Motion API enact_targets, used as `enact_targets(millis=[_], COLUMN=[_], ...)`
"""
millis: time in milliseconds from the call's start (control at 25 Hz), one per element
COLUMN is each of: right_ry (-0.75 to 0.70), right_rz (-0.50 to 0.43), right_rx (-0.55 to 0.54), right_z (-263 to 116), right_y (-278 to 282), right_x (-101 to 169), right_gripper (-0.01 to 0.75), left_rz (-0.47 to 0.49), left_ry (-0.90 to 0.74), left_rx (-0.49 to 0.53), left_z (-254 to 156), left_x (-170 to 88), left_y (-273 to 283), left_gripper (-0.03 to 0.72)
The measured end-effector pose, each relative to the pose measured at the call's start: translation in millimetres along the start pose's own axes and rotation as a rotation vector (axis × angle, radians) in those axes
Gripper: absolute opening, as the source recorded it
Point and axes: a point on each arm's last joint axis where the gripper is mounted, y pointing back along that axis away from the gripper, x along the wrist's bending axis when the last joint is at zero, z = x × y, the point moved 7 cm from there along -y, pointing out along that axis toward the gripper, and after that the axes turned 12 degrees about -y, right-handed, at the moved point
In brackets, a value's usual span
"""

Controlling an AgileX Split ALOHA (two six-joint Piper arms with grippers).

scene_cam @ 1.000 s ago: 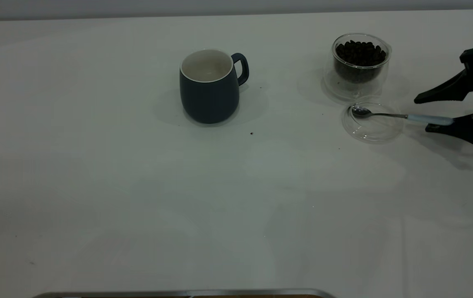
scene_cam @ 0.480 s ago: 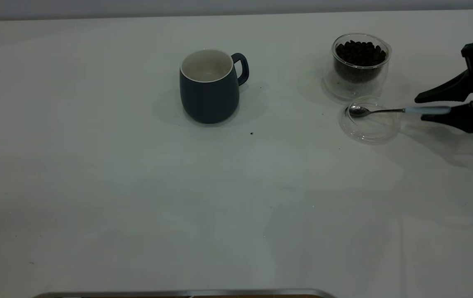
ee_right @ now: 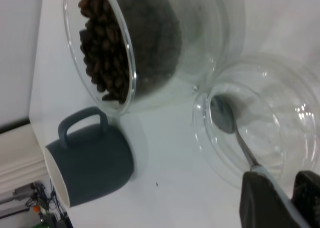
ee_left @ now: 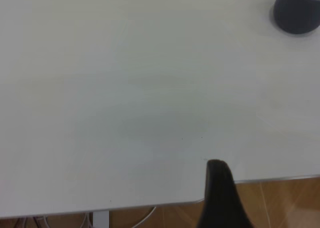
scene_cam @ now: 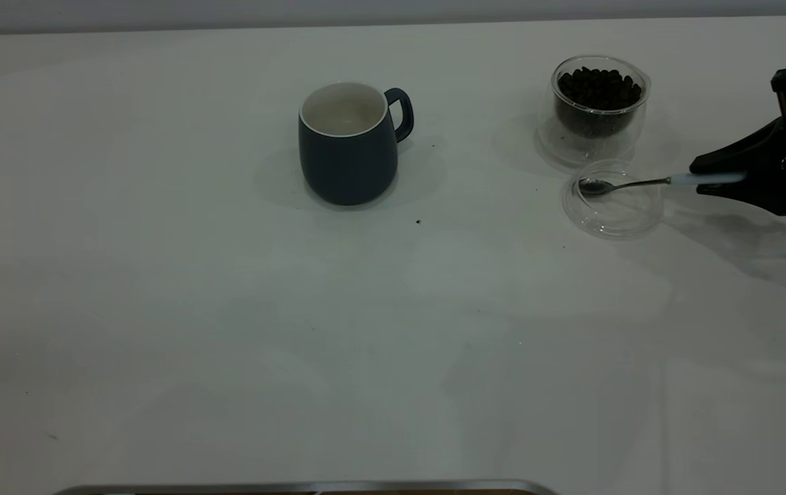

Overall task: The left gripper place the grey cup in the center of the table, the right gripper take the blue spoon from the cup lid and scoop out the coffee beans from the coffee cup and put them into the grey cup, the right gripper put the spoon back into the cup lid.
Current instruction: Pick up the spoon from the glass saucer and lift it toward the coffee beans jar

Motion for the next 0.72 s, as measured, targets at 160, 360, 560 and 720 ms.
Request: enact_targets(millis=[160,360,560,720], right_ry=[0.007,0.018,0.034,0.098], right_rz=[0.0,-0.001,-0.003,-0.012], right_rx=[0.019,0.034,0.05,0.038], right_z=[-2.6,-4.7,-7.2,-5.6], right_y=[0.8,1.5,2.3,12.2], right_x=[-0.4,-1.1,-0.3,14.4], right_gripper=[0.165,0.106,0.106,0.106], left_rz=[0.0,0.0,0.0,0.0], left_ry=[0.0,0.0,0.0,0.0], left_rx=[0.0,0.0,0.0,0.0], left_z=[0.0,0.0,0.0,0.0], left_x=[0.0,0.0,0.0,0.0], left_y=[0.0,0.0,0.0,0.0], left_gripper=[0.548,0.548,0.548,0.548])
